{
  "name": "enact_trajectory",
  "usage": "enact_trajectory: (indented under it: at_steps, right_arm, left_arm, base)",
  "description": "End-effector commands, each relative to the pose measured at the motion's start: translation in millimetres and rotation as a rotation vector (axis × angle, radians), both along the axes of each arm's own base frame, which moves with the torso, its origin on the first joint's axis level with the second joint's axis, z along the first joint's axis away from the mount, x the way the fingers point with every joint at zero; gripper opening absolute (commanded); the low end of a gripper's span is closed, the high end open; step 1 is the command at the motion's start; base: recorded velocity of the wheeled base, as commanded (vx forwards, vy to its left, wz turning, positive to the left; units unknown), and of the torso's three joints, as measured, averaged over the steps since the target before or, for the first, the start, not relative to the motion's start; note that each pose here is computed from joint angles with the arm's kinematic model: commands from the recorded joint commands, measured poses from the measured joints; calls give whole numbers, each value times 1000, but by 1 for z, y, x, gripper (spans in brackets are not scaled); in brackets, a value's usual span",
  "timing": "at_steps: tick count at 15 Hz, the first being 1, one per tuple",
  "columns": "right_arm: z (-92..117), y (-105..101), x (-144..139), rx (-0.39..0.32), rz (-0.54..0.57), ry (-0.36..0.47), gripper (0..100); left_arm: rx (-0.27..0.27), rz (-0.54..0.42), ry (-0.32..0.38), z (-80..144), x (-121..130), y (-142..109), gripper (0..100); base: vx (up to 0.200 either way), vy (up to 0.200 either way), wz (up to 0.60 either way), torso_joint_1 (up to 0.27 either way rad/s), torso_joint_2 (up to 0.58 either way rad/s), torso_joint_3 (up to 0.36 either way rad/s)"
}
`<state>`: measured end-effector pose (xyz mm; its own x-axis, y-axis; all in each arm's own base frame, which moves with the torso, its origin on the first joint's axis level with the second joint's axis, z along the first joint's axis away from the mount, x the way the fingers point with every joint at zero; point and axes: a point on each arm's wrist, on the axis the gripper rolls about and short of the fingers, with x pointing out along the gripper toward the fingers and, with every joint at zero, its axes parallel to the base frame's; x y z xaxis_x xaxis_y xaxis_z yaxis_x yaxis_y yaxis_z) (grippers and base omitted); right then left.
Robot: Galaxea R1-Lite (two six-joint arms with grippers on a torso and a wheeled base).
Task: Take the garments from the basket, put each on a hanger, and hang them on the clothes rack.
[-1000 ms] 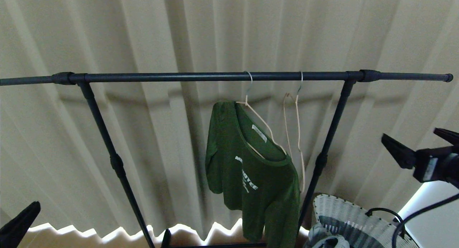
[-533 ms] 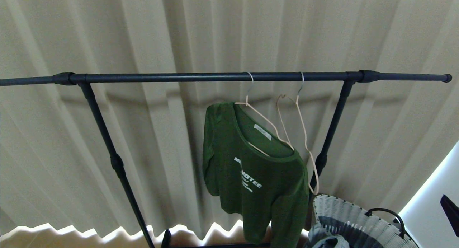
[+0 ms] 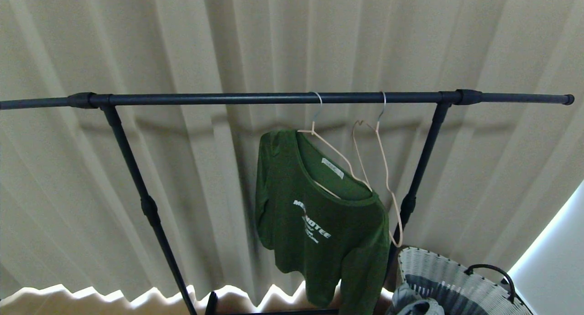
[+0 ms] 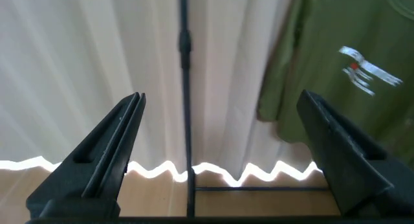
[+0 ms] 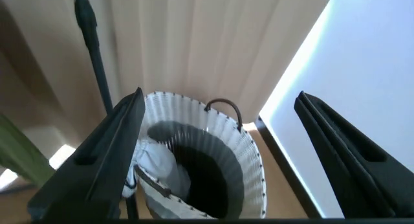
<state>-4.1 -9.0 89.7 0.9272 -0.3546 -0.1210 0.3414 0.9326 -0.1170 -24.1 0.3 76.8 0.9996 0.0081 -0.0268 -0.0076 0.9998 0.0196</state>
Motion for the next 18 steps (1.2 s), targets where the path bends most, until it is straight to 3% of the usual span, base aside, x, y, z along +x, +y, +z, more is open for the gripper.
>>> enact_trajectory:
  at_steps: [1,4,9,11,13,18]
  right_arm:
    - [-6,-1,-16,5,-14,-153,100]
    - [-5,0,-21,16,-47,-232,100]
    - [-3,0,-21,20,-35,-247,100]
    - [-3,0,-21,64,-33,-264,100]
    - [-3,0,-21,130,-35,-290,100]
    - [-3,0,-21,134,-36,-292,100]
  left_arm:
    - [0,-10,1,-1,0,0,100]
    - [2,-10,1,-1,0,0,100]
    - [2,-11,-2,-1,0,0,100]
    - [0,-11,-2,-1,0,0,100]
    - [0,-10,-2,-1,0,0,100]
    - [0,-10,-2,-1,0,0,100]
  base:
    - [0,0,0,0,0,0]
    - [-133,0,0,5,3,0]
    - [-200,0,0,3,1,3]
    - [-200,0,0,0,2,5]
    - [0,0,0,0,0,0]
    - [0,0,0,0,0,0]
